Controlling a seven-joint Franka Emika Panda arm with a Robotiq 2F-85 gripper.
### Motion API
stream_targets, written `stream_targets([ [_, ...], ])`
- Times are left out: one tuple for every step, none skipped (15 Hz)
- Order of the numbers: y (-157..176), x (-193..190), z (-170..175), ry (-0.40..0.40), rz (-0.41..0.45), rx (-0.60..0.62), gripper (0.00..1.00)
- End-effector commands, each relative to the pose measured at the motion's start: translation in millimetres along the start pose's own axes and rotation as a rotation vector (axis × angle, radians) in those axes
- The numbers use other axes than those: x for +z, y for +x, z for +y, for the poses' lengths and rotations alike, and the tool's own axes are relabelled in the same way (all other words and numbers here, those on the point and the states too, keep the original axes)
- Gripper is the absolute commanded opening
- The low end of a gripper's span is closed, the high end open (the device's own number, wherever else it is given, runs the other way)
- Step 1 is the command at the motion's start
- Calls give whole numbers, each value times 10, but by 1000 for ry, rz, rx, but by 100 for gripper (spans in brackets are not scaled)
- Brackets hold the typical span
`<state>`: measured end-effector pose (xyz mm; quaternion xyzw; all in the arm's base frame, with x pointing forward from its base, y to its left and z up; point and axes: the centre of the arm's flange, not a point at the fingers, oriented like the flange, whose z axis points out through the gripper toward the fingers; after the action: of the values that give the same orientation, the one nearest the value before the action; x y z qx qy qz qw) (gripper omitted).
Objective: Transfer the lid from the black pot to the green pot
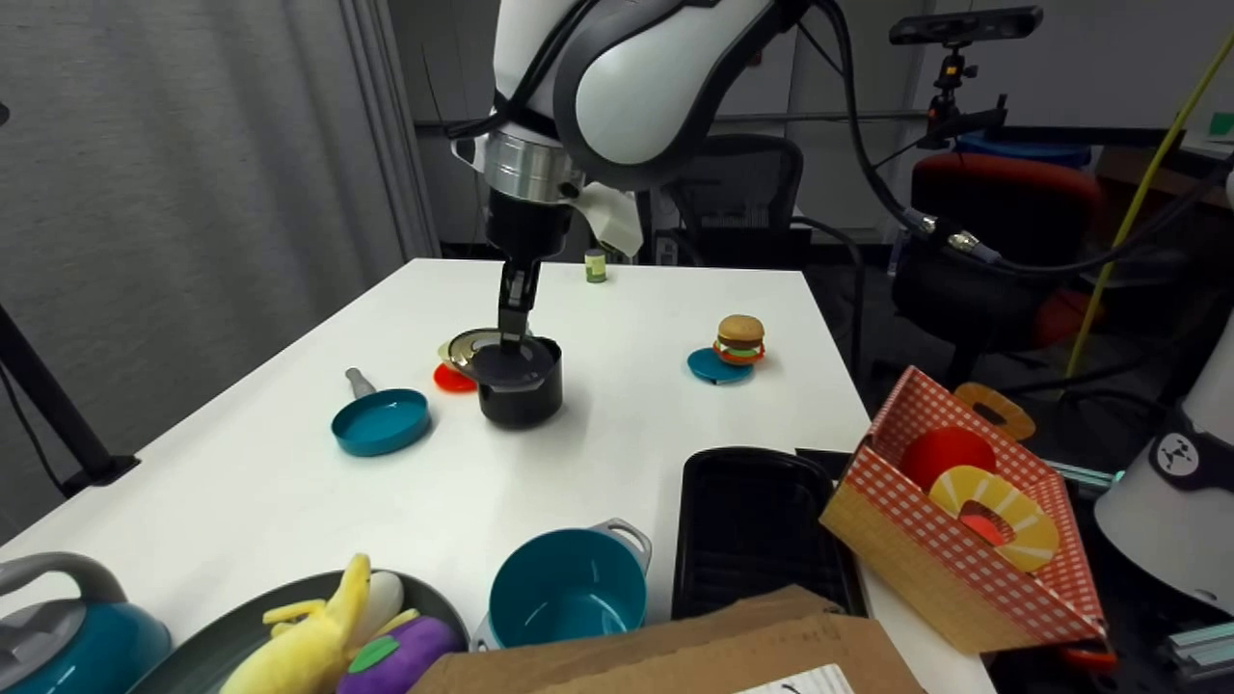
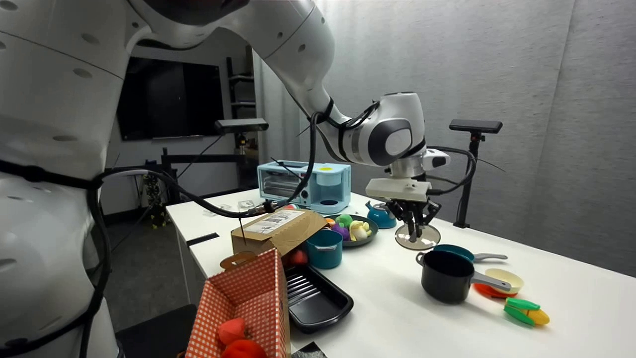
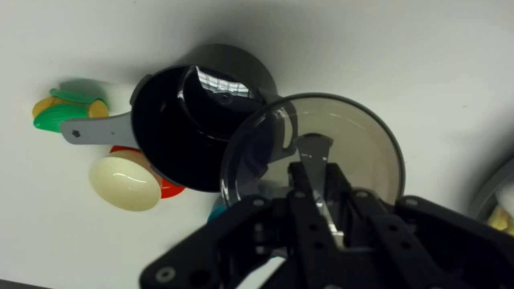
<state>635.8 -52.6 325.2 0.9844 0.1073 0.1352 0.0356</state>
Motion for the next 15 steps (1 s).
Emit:
stream_targets([
  [-194, -171, -152, 41, -20, -82, 4],
  [-215, -193, -205, 48, -27, -107, 4],
  [-235, -208, -251, 53, -32, -131, 4],
  [-255, -236, -303, 60, -37, -159, 4],
  [-276, -261, -353, 69, -47, -187, 4],
  [-292, -297, -403, 75, -52, -216, 4],
  [-311, -335, -452, 84, -65, -246, 4],
  [-322, -379, -496, 86, -77, -275, 4],
  [-333, -427, -536, 92, -92, -301, 4],
  [-342, -473, -575, 102, -107, -326, 4],
  [-347, -514, -608, 107, -120, -346, 4],
  [-347, -554, -640, 117, -133, -368, 4],
  [-347, -583, -672, 120, -139, -391, 4],
  [-346, -590, -703, 125, -142, -417, 4],
  [-339, -585, -745, 137, -146, -445, 4],
])
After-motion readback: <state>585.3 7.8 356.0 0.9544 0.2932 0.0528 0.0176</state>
